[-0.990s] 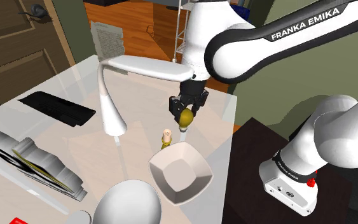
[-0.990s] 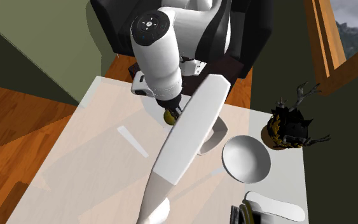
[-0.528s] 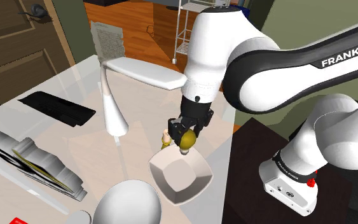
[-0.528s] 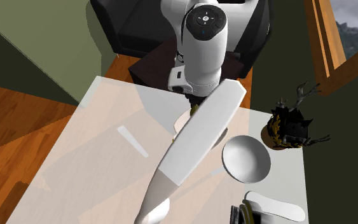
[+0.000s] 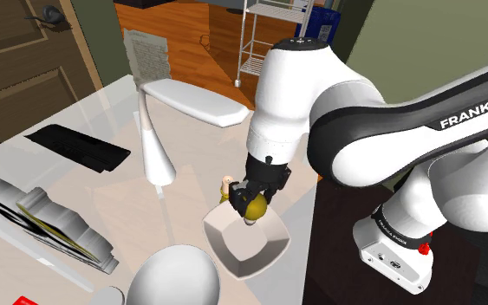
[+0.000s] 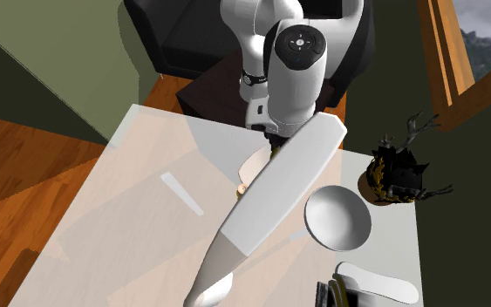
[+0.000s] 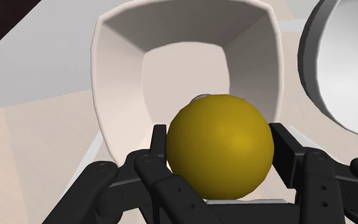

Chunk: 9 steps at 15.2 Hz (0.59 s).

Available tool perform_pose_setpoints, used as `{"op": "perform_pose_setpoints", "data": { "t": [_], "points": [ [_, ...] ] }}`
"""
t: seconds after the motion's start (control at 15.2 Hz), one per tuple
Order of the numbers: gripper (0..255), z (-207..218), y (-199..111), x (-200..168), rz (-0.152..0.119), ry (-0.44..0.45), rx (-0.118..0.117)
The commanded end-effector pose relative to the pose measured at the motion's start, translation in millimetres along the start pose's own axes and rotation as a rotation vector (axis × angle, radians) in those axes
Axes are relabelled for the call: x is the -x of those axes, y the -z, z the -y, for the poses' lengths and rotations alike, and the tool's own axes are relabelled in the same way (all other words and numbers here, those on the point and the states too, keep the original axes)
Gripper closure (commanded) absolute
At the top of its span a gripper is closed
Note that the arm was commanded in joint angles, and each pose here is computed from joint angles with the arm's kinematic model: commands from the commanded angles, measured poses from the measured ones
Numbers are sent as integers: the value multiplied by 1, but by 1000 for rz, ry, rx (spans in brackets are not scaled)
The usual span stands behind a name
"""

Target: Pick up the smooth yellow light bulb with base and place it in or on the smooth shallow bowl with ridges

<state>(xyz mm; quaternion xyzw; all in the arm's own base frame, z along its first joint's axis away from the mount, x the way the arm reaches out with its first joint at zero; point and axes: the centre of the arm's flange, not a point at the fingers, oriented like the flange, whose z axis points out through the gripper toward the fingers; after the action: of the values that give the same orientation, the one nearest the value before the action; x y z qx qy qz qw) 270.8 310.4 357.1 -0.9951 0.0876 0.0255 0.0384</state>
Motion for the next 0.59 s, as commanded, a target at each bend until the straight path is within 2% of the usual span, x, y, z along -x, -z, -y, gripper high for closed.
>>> {"op": "perform_pose_setpoints", "data": {
  "t": [0.0, 0.53],
  "points": [
    [255, -1, -11, -1, 0, 0, -1],
    [255, -4, -53, -3, 0, 0, -1]
  ]
}}
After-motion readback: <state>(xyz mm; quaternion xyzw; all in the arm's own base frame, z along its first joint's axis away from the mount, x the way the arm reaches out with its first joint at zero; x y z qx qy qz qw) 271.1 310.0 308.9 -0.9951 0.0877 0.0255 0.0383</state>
